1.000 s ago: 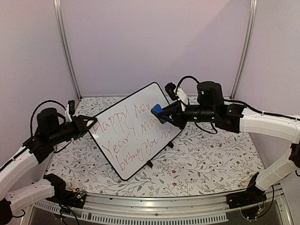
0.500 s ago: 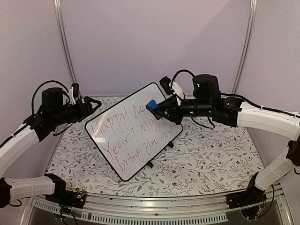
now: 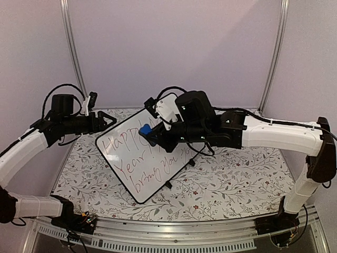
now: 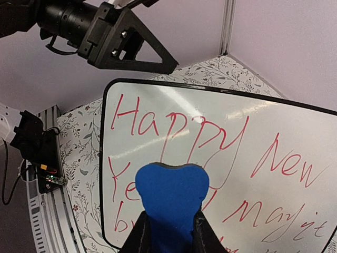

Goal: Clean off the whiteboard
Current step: Hold the whiteboard at the center of the board.

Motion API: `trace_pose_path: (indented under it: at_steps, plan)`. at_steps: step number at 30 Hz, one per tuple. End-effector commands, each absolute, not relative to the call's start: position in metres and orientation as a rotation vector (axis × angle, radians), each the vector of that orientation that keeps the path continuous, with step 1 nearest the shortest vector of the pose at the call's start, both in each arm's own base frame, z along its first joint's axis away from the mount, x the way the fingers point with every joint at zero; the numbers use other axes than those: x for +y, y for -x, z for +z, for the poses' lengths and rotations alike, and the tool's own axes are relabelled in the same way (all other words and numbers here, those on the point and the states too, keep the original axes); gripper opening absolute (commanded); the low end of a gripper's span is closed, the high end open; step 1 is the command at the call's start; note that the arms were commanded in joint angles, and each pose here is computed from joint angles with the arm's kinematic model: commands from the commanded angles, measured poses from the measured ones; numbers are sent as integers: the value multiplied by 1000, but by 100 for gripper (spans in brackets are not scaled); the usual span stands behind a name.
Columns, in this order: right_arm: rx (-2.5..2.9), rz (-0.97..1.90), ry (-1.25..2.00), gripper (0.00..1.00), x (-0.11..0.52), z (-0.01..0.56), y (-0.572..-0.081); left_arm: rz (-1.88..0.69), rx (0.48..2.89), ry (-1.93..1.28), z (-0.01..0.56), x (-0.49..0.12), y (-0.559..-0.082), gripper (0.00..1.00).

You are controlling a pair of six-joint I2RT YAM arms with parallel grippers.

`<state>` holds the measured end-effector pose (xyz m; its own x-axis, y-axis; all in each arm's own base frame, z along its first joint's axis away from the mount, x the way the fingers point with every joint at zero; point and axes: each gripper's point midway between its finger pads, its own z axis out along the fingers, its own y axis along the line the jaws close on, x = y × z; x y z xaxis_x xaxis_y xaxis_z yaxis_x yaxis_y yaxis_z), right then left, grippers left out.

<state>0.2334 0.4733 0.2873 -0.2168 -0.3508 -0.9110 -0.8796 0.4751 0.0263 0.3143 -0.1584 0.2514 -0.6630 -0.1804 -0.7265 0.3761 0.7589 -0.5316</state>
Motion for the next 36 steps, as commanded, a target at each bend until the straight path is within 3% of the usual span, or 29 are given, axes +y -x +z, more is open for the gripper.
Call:
trace_pose_path:
  at_steps: [1, 4, 10, 26, 36]
  plan:
    - [1826, 667, 985, 17, 478, 281, -233, -888, 2109, -272, 258, -164, -310, 70]
    - [1817, 654, 989, 17, 482, 277, -227, -922, 2106, -277, 254, -167, -309, 61]
    - [1848, 622, 973, 17, 488, 263, -226, -982, 2097, -287, 247, -173, -305, 58]
    - [1824, 674, 983, 16, 497, 264, -219, -1035, 2066, -314, 240, -180, -301, 25]
    - [1865, 573, 881, 15, 489, 282, -237, -1088, 2038, -348, 237, -185, -294, 24]
